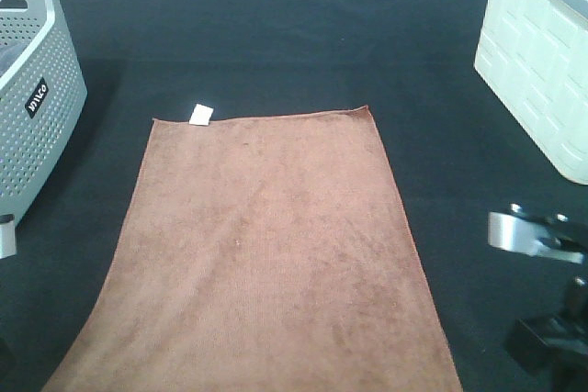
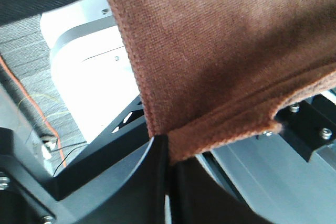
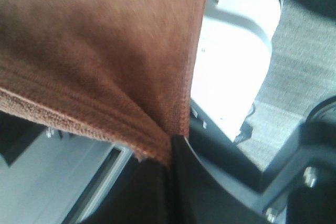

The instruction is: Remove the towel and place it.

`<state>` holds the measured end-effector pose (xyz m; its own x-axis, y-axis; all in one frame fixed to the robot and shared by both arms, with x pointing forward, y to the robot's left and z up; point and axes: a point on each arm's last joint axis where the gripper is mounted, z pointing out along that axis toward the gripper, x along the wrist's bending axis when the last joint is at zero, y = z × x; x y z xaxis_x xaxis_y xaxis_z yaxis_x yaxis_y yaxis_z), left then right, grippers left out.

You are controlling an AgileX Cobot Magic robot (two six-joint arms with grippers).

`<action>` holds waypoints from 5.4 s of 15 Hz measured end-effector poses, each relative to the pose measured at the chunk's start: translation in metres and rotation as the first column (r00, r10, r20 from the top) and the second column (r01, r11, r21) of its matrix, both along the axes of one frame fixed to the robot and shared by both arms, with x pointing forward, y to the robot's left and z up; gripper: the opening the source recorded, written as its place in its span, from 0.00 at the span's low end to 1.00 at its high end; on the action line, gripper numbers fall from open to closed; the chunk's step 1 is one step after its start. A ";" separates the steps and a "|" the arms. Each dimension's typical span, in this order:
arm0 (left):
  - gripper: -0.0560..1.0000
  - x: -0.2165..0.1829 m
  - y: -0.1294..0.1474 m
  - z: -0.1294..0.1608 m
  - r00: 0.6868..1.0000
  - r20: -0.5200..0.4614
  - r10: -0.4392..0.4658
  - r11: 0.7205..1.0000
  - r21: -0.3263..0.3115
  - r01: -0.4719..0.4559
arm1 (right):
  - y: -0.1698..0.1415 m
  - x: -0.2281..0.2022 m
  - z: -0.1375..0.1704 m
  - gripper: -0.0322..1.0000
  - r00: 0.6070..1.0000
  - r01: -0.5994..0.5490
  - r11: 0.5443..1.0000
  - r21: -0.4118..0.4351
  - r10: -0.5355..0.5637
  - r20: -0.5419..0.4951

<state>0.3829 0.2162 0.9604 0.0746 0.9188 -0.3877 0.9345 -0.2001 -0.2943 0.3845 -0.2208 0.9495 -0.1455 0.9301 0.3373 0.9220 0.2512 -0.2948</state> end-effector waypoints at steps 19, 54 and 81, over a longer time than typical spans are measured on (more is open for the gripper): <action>0.33 0.014 -0.067 -0.026 0.986 -0.092 -0.141 0.986 0.082 0.148 | 0.013 0.019 -0.034 0.31 0.997 -0.050 0.993 0.107 0.056 -0.053; 0.86 0.344 -0.012 -0.056 0.907 0.412 0.091 0.978 0.133 -0.158 | 0.018 0.323 -0.040 0.87 0.832 0.093 0.995 0.044 -0.102 0.545; 0.06 0.352 -0.040 -0.089 0.887 0.457 0.068 0.991 0.069 -0.112 | 0.076 0.354 -0.089 0.03 0.740 0.059 0.992 0.116 -0.121 0.661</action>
<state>0.7346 0.1757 0.8719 0.1372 0.9596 -0.2458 0.9831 -0.1015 0.1525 0.7381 -0.1453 0.8602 -0.2791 0.9239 0.2618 0.8948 0.1513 0.4201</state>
